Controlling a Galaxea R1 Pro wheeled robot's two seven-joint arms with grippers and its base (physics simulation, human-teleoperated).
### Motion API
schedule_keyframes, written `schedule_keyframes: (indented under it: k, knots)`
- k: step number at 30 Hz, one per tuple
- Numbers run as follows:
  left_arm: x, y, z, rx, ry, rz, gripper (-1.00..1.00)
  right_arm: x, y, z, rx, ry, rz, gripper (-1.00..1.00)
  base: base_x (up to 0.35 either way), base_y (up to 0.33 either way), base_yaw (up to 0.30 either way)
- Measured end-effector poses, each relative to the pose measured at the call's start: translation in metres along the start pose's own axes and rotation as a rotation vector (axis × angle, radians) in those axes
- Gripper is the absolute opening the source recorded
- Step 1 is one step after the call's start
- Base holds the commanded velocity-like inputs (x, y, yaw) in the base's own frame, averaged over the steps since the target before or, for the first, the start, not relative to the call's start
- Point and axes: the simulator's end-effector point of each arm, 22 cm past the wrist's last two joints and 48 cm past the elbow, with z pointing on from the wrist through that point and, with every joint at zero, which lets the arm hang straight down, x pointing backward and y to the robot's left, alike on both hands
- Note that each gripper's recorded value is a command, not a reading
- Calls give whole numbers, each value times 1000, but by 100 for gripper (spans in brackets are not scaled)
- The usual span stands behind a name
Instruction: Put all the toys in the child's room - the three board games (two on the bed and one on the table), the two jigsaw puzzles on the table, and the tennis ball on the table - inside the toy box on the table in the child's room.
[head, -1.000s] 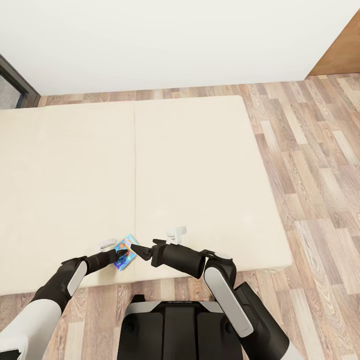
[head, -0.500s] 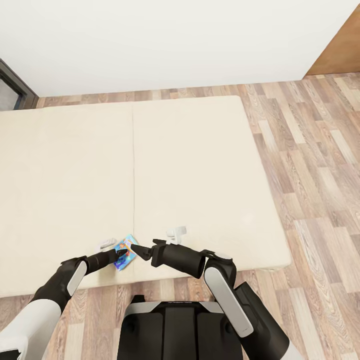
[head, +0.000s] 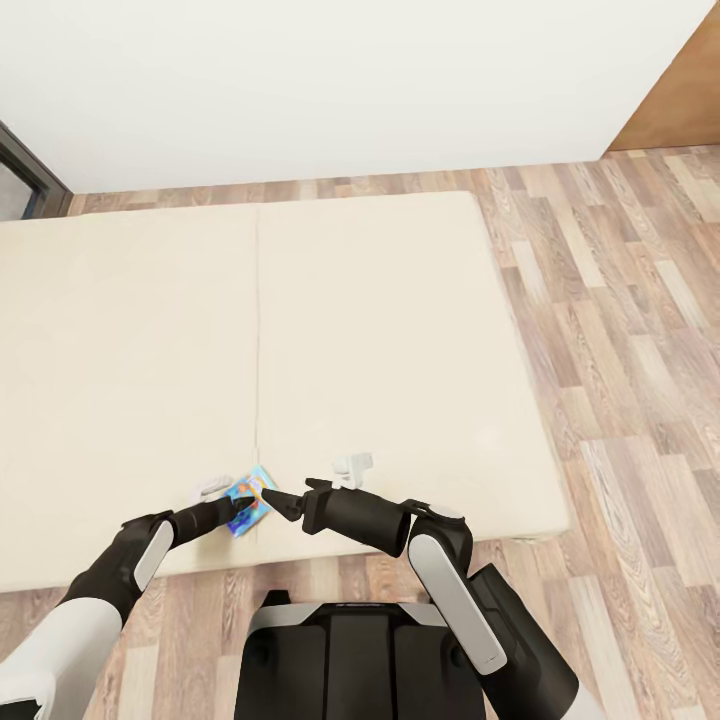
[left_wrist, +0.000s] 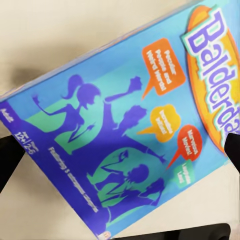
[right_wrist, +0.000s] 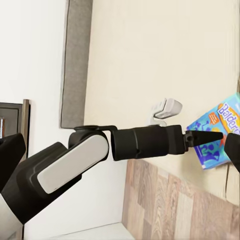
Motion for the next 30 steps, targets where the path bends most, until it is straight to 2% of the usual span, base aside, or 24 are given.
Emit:
schedule_keyframes:
  k: [11, 18, 30]
  knots:
    - [-1, 0, 0, 1, -2, 1, 100, 0, 0, 0, 0, 0, -1, 100, 0, -44, 0]
    - [-1, -1, 0, 1, -2, 1, 100, 0, 1, 0, -1, 0, 0, 100, 0, -177, 0]
    - [-1, -1, 0, 1, -2, 1, 100, 0, 0, 0, 0, 0, -1, 100, 0, -87, 0]
